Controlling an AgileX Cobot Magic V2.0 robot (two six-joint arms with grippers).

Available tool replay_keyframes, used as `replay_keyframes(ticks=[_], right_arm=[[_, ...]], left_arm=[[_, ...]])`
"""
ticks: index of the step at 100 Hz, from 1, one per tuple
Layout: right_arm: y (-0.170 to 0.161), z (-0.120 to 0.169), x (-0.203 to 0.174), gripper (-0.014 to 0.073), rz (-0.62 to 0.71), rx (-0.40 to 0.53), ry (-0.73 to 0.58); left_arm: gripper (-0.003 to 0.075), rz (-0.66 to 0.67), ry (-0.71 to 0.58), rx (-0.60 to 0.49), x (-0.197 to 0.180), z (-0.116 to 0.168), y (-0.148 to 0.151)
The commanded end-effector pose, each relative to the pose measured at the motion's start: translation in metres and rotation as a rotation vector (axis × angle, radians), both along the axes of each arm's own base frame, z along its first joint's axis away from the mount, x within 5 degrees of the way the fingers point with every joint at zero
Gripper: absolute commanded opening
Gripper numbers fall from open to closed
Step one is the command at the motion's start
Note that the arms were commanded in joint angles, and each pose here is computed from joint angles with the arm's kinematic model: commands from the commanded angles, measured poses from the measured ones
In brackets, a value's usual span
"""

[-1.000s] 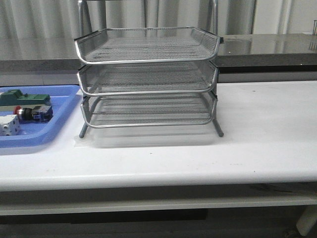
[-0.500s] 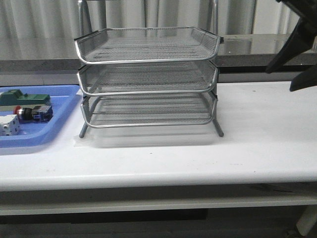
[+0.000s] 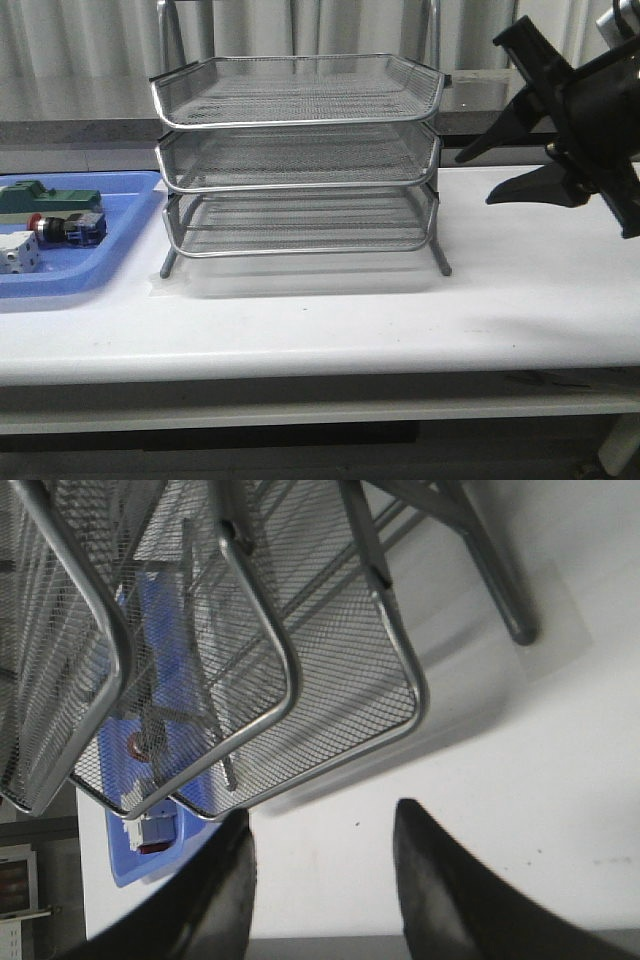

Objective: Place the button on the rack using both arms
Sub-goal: 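Move the right gripper toward the middle tier of the wire rack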

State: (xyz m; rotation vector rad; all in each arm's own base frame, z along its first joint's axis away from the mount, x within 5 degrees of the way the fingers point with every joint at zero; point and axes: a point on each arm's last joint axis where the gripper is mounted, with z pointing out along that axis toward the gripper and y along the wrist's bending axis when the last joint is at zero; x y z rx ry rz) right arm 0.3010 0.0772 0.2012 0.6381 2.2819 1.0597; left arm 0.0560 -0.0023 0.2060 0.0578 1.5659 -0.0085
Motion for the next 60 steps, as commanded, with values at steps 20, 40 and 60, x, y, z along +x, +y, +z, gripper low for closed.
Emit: replay_keyframes(ticks=[20, 40, 60], right_arm=[[0.013, 0.004, 0.027, 0.0348, 0.058, 0.179, -0.085], [0.019, 0.004, 0.041, 0.0348, 0.086, 0.206, -0.102], [0.024, 0.009, 0.050, 0.0348, 0.093, 0.199, -0.125]], left_arm=[[-0.0021, -0.001, -0.060, -0.018, 0.000, -0.009, 0.000], [-0.0021, -0.001, -0.060, -0.018, 0.000, -0.009, 0.000], [-0.0021, -0.001, -0.060, -0.018, 0.000, -0.009, 0.000]])
